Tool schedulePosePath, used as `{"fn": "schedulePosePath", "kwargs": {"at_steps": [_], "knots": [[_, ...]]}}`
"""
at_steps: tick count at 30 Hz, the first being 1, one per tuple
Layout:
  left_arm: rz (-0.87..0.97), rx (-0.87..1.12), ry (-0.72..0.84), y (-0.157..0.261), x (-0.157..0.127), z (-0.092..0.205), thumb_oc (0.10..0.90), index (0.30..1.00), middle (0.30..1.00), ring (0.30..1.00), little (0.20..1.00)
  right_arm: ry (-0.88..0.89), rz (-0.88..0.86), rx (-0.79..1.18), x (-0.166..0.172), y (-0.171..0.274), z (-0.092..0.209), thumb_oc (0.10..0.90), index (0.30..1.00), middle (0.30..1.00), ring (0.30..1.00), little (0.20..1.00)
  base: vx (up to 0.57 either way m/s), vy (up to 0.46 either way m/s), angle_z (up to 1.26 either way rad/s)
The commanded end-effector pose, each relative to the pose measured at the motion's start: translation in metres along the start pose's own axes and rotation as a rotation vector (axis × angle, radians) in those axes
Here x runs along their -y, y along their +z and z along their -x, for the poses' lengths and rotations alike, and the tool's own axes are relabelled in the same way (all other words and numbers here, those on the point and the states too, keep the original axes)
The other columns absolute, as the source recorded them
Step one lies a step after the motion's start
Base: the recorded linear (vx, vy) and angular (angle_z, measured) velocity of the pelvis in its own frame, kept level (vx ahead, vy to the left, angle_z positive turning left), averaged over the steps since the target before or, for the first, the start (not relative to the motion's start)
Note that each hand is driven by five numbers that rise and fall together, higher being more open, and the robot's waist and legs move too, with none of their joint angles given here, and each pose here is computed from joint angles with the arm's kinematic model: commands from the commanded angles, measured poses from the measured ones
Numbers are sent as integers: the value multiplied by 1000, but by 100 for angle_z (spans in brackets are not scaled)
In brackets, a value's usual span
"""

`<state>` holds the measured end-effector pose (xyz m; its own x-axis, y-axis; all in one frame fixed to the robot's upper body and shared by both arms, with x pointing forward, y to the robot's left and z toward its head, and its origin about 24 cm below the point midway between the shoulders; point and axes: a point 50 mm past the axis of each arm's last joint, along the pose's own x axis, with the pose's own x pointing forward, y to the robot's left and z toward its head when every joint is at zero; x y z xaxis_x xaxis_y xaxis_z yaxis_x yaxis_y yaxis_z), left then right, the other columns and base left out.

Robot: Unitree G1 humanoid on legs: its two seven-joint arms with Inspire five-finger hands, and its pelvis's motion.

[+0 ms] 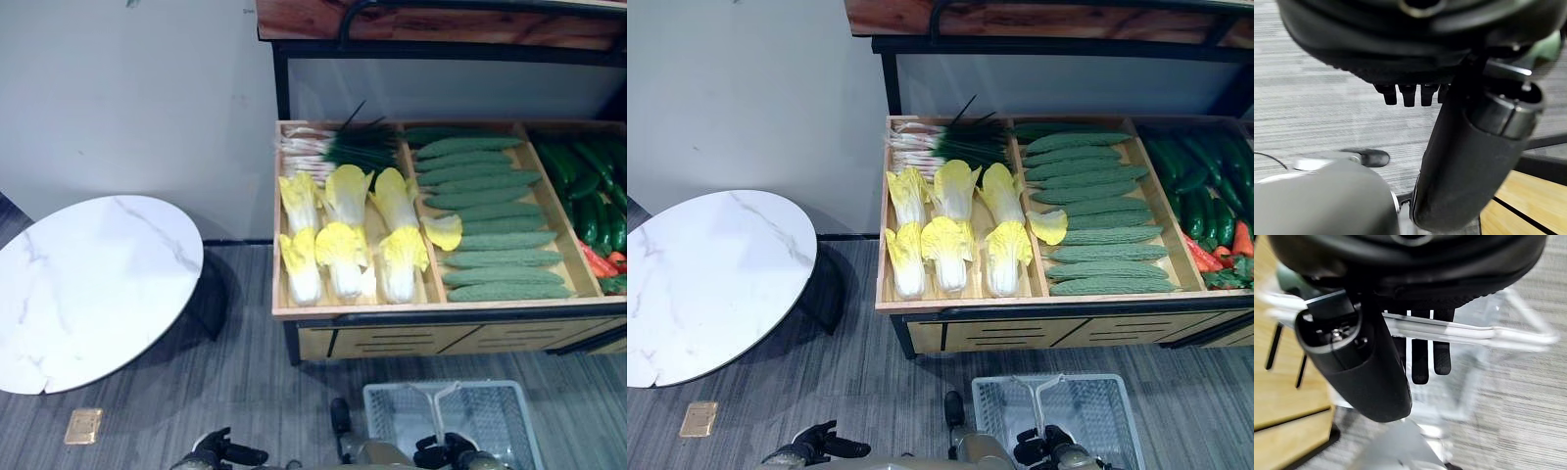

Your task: Get the vegetables into the basket

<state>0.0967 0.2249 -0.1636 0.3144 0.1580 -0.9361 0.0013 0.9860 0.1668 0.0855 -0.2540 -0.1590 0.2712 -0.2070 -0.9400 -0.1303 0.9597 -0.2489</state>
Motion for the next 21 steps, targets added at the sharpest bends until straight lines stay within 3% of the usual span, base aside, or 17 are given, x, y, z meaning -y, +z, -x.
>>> {"fn": "schedulePosePath", "kwargs": {"at_steps": [1,6,10,12,14,21], "knots": [[-11,-39,13,-14,-2,1,900,1000,1000,1000,1000,-15,-35,-61,9,-25,4,400,300,300,300,300,20,-32,15],[-20,4,22,-5,-4,1,900,1000,1000,1000,1000,-61,-124,-87,22,-33,6,400,300,300,300,300,15,-45,3],[-7,300,-30,60,1,7,900,1000,1000,1000,1000,-135,-159,-109,49,-42,11,400,300,300,300,300,-36,-51,2],[35,574,-106,105,-1,34,900,1000,1000,1000,1000,-169,-203,-116,61,-48,14,400,300,300,300,300,-64,-41,13],[38,778,-162,124,-12,71,900,1000,1000,1000,1000,-191,-258,-129,67,-55,17,400,300,300,300,300,-69,-43,27],[123,1100,-151,146,-35,142,900,1000,1000,1000,1000,-154,-334,-205,44,-74,17,400,300,300,300,300,-20,-51,27]]}}
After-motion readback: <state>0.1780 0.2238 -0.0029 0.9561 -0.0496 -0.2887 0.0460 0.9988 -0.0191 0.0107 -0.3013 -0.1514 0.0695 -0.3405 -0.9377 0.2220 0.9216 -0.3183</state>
